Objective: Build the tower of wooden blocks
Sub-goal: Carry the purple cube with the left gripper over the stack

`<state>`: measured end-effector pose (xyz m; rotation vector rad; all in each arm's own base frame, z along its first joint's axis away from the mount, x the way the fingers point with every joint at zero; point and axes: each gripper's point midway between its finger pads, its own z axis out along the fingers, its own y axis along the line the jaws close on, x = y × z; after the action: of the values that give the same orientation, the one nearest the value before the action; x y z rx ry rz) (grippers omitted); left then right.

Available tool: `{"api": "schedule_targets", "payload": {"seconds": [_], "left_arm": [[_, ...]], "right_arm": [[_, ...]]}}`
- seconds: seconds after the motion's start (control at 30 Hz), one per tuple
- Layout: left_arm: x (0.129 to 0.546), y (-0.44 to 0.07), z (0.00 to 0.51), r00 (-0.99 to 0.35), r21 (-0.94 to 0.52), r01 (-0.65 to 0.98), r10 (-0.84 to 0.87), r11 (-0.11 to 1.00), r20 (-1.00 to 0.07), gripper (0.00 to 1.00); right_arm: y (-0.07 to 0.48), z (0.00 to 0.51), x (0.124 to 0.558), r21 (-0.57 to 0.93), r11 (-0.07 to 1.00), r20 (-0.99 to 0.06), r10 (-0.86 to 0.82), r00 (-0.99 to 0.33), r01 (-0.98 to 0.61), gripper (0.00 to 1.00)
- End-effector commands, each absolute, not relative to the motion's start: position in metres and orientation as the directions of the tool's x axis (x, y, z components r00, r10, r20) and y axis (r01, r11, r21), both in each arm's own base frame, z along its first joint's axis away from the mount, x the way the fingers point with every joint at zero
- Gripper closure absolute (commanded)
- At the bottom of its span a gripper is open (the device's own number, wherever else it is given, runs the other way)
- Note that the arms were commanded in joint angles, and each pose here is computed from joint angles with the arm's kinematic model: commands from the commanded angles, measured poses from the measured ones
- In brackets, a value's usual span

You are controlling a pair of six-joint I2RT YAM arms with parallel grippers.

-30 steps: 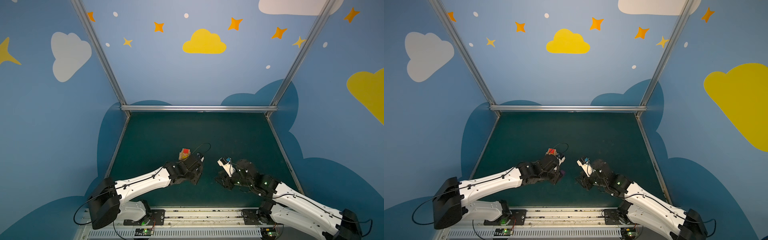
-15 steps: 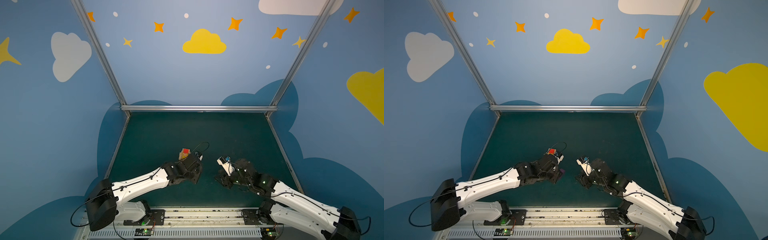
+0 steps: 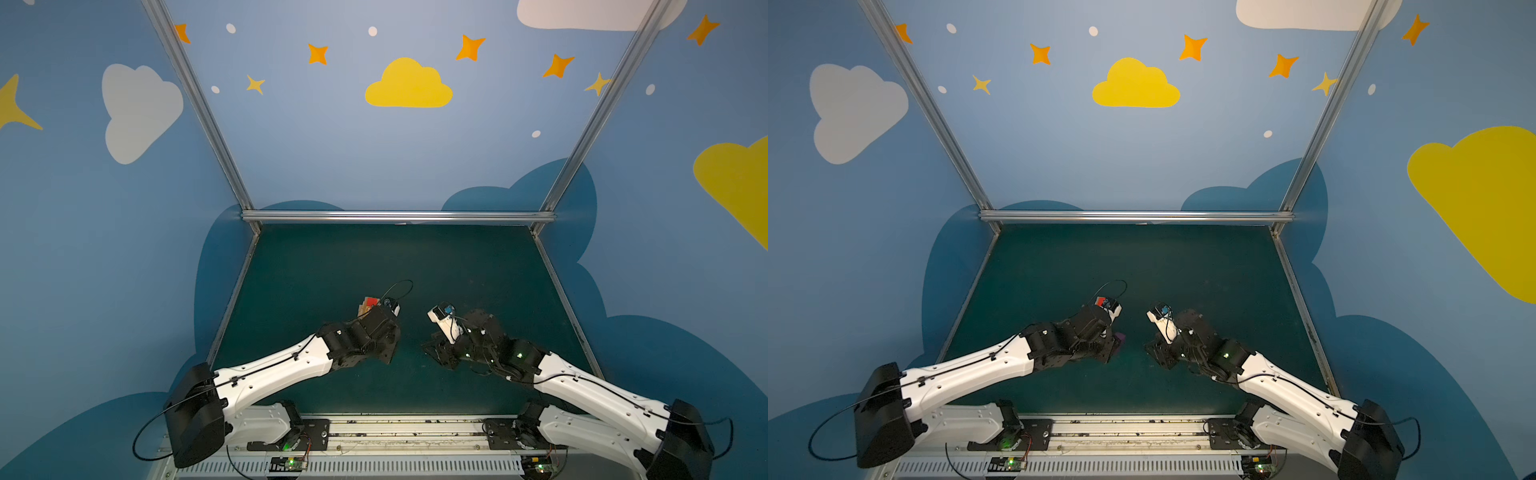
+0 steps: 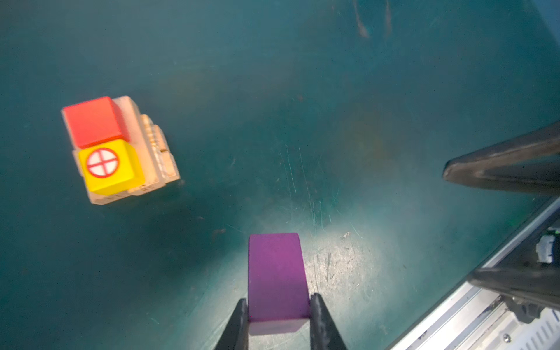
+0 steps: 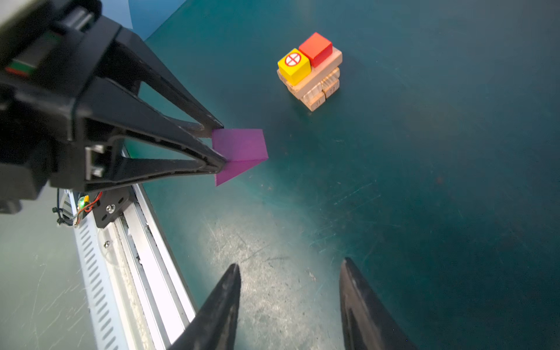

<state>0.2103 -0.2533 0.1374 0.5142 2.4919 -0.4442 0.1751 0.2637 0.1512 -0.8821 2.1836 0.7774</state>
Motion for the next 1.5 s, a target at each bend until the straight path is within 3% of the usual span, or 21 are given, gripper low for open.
{"api": "schedule_targets", "payload": {"seconds": [0.0,0.43,0.8,1.47], "left_arm": [[0.221,-0.244,0.156,-0.783,-0.229,0.382,0.181,0.896,-0.595,0.96],[0.252,-0.204,0.183,-0.838,-0.336,0.165,-0.048,0.927,-0.543,0.96],[0.279,-0.185,0.183,-0.809,-0.248,0.122,-0.048,0.961,-0.585,0.96],[0.314,-0.192,0.157,-0.845,-0.181,0.095,-0.016,0.979,-0.534,0.96]], "right_arm": [[0.273,0.167,0.182,0.287,0.59,-0.761,-0.337,-0.554,-0.754,0.51],[0.302,0.181,0.196,0.315,0.554,-0.771,-0.324,-0.548,-0.771,0.51],[0.335,0.174,0.205,0.365,0.498,-0.741,-0.357,-0.569,-0.787,0.47],[0.346,0.148,0.231,0.362,0.547,-0.689,-0.388,-0.612,-0.754,0.44]]}}
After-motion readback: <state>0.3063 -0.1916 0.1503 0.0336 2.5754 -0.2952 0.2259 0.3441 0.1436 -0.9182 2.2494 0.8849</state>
